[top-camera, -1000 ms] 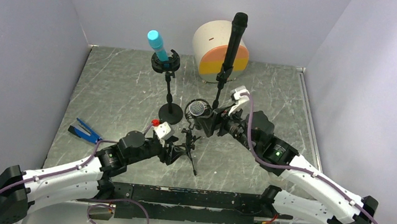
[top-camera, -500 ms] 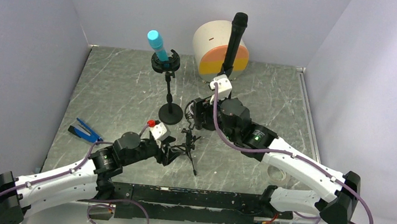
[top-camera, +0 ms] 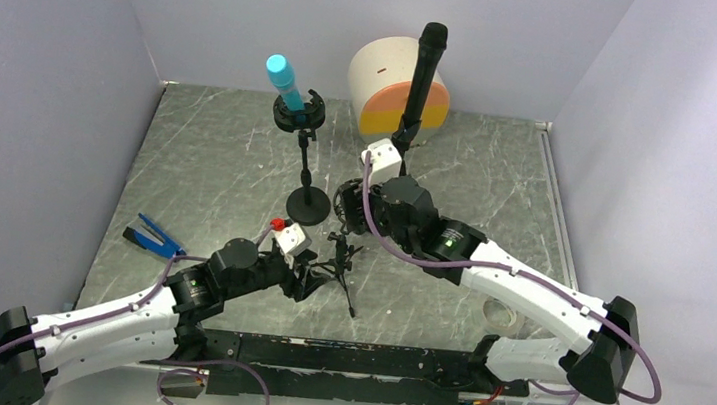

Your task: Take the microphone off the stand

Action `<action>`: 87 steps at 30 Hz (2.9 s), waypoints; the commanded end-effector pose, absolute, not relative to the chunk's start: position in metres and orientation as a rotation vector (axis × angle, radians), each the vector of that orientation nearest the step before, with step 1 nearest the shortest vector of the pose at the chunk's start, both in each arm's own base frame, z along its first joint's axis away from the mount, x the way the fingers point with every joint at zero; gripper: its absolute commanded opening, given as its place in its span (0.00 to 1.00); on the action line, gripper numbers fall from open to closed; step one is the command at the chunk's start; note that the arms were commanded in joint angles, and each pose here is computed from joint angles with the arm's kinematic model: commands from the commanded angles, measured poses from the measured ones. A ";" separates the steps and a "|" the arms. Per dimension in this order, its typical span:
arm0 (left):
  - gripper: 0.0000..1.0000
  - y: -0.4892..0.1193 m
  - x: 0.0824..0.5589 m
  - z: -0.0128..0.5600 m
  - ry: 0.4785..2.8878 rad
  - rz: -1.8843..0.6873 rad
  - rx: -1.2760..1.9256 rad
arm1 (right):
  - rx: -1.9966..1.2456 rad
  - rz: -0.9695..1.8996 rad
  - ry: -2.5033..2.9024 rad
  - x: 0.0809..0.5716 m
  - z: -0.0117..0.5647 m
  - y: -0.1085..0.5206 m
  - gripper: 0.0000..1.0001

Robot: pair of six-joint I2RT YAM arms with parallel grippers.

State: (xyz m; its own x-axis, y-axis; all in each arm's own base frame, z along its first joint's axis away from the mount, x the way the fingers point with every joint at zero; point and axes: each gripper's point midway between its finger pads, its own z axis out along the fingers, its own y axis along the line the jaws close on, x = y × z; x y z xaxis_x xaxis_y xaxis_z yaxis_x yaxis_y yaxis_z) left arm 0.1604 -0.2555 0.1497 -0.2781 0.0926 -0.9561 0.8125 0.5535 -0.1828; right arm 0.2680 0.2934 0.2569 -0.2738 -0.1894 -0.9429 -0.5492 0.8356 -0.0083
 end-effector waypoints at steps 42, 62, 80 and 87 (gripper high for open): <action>0.64 -0.263 0.167 0.181 1.653 -0.867 0.729 | -0.581 0.485 1.721 0.263 0.320 0.306 0.15; 0.64 -0.265 0.169 0.184 1.641 -0.872 0.726 | -0.692 0.595 1.647 0.236 0.369 0.304 0.08; 0.65 -0.267 0.172 0.185 1.638 -0.868 0.719 | -0.666 0.620 1.590 0.226 0.410 0.289 0.08; 0.64 -0.269 0.172 0.184 1.640 -0.873 0.721 | -0.702 0.679 1.513 0.214 0.439 0.290 0.08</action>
State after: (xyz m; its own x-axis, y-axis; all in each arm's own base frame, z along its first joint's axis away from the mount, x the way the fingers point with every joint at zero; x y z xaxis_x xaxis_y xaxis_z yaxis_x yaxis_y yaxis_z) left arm 0.1653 -0.2612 0.1532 -0.2739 0.0872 -0.9578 0.8114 0.5556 -0.1814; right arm 0.2258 0.2960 0.3839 -0.1386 -0.1363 -0.9809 -0.7395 0.6731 0.0110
